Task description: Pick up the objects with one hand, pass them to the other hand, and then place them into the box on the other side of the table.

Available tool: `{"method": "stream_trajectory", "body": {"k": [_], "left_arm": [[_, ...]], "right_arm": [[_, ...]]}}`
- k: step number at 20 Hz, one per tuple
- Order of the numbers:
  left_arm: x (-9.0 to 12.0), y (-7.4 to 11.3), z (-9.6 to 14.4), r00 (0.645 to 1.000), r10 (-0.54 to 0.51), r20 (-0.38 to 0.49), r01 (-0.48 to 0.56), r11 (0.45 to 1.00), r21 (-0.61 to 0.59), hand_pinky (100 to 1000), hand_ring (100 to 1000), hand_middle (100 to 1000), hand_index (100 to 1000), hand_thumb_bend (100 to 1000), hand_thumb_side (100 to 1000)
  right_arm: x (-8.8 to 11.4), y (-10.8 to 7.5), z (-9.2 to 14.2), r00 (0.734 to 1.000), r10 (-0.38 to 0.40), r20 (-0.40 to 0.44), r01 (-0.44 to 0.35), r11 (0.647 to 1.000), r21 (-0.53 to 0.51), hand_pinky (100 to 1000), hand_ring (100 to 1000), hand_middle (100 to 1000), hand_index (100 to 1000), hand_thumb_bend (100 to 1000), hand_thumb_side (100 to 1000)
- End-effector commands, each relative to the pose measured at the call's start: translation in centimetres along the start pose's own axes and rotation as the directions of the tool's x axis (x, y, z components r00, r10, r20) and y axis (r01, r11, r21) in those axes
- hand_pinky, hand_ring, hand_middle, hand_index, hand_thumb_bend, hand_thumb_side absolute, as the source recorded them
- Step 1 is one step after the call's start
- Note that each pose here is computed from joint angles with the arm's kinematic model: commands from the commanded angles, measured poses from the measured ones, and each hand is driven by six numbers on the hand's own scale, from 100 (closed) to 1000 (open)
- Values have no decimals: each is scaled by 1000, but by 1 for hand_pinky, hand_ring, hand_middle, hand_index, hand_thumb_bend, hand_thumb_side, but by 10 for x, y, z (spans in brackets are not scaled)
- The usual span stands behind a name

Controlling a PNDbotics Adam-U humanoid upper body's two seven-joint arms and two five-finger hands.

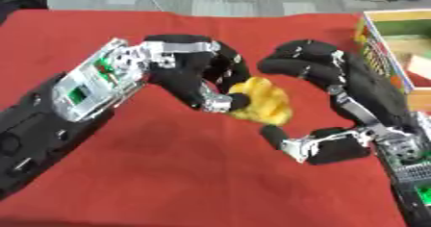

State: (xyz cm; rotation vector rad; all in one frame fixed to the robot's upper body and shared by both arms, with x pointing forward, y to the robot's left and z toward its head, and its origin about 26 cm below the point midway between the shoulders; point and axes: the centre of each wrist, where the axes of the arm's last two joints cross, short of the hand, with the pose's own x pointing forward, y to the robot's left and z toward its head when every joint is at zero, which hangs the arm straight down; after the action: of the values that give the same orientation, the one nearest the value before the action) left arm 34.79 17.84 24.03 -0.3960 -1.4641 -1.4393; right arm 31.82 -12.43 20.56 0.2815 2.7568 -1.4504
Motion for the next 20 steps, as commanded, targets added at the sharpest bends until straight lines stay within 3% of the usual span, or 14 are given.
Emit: {"method": "stream_trajectory", "body": {"k": [1, 5, 10, 12, 13, 15, 17, 20], "left_arm": [[8, 3, 5, 1000, -18, 8, 18, 1000, -3, 621, 499, 485, 642, 242, 214], [8, 2, 5, 1000, -7, 11, 7, 1000, -6, 620, 498, 485, 641, 244, 213], [11, 1, 6, 1000, -1, 20, 2, 1000, -14, 621, 498, 485, 641, 246, 213], [13, 1, 6, 1000, -1, 23, 1, 1000, -14, 620, 498, 485, 642, 247, 213], [13, 2, 6, 1000, -1, 22, 1, 1000, -13, 620, 498, 485, 642, 246, 213], [13, 2, 7, 1000, -3, 21, 3, 1000, -8, 631, 505, 491, 649, 208, 232], [15, 2, 8, 1000, -6, 29, 7, 1000, -9, 640, 510, 496, 655, 181, 246], [14, 6, 11, 999, -11, 34, 11, 1000, 10, 641, 510, 497, 655, 157, 257]], "right_arm": [[-1, -7, -3, 999, 37, -20, -38, 998, -57, 734, 644, 598, 757, 100, 338], [-2, -7, -3, 996, 69, -61, -76, 990, -122, 707, 601, 534, 673, 100, 264], [-3, -4, -2, 991, 106, -87, -119, 979, -166, 691, 575, 502, 632, 100, 202], [-3, -2, -1, 990, 113, -88, -126, 978, -168, 696, 581, 511, 651, 100, 244], [-3, -1, -1, 990, 112, -84, -125, 979, -162, 705, 595, 532, 692, 125, 325], [-3, 2, -1, 992, 108, -65, -116, 984, -138, 726, 632, 589, 769, 288, 448], [-3, 4, -1, 995, 98, -36, -101, 990, -97, 747, 678, 662, 832, 379, 526], [-3, 3, 0, 997, 75, -7, -75, 995, -62, 761, 710, 707, 863, 423, 564]]}}
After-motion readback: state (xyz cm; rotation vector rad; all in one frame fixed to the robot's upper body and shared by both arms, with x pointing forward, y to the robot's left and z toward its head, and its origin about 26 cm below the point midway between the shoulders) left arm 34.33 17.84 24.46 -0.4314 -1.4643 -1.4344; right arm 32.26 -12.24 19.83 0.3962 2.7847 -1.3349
